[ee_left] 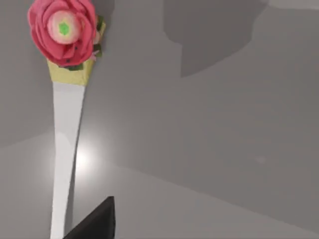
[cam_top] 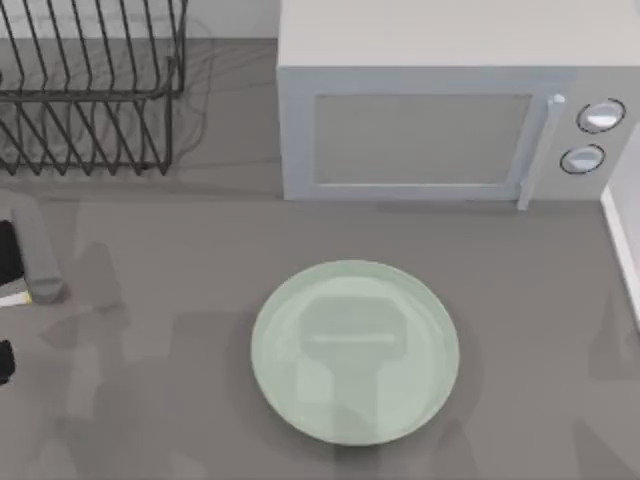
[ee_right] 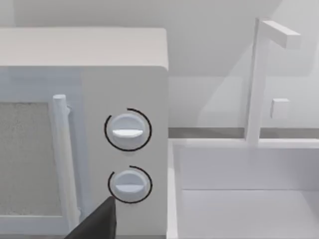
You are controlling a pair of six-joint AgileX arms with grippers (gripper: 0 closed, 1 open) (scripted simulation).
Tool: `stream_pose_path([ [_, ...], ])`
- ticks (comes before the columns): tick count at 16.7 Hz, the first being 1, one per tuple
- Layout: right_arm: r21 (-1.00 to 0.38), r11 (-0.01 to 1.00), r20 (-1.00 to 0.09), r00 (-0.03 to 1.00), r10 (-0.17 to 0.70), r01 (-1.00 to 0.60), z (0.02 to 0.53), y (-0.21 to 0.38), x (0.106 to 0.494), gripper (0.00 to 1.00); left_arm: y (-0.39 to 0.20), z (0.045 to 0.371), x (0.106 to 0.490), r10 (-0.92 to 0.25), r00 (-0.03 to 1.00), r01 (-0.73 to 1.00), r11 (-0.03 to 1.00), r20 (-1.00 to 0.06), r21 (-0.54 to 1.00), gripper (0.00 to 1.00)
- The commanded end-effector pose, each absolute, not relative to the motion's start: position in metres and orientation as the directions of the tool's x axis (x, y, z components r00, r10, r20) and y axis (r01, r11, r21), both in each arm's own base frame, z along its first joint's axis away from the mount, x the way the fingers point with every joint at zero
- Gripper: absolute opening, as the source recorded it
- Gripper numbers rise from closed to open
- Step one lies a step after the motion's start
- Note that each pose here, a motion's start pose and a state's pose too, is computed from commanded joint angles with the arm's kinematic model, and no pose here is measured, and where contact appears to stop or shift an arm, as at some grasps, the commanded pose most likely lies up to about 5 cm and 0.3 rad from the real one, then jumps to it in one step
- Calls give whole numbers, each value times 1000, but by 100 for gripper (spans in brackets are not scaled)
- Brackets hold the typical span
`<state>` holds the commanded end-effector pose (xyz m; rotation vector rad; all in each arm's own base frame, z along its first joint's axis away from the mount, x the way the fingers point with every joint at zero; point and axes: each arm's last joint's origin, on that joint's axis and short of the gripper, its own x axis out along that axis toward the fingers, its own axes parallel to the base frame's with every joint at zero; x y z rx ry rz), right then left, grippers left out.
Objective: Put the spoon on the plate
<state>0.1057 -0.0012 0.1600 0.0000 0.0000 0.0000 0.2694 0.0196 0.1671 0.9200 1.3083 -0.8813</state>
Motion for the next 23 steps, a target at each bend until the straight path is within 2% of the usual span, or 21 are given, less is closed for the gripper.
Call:
stream_pose_path([
  [3,0,1000,0,1000,0,0,160,-1,106,100,33,171,300,-15,-3,949,314,-1000,-8,100],
  [8,0,1000,0,1000,0,0,160,-1,106,100,55,184,337,-10,-18,966,256,-1000,-20,100],
  [17,0,1000,0,1000,0,0,160,-1,106,100,59,192,345,-5,4,969,248,-1000,3,100],
  [20,0,1000,0,1000,0,0,160,-1,106,100,60,171,347,-6,-1,968,251,-1000,-2,100],
  [23,0,1000,0,1000,0,0,160,-1,106,100,61,134,349,-5,6,968,251,-1000,5,100],
])
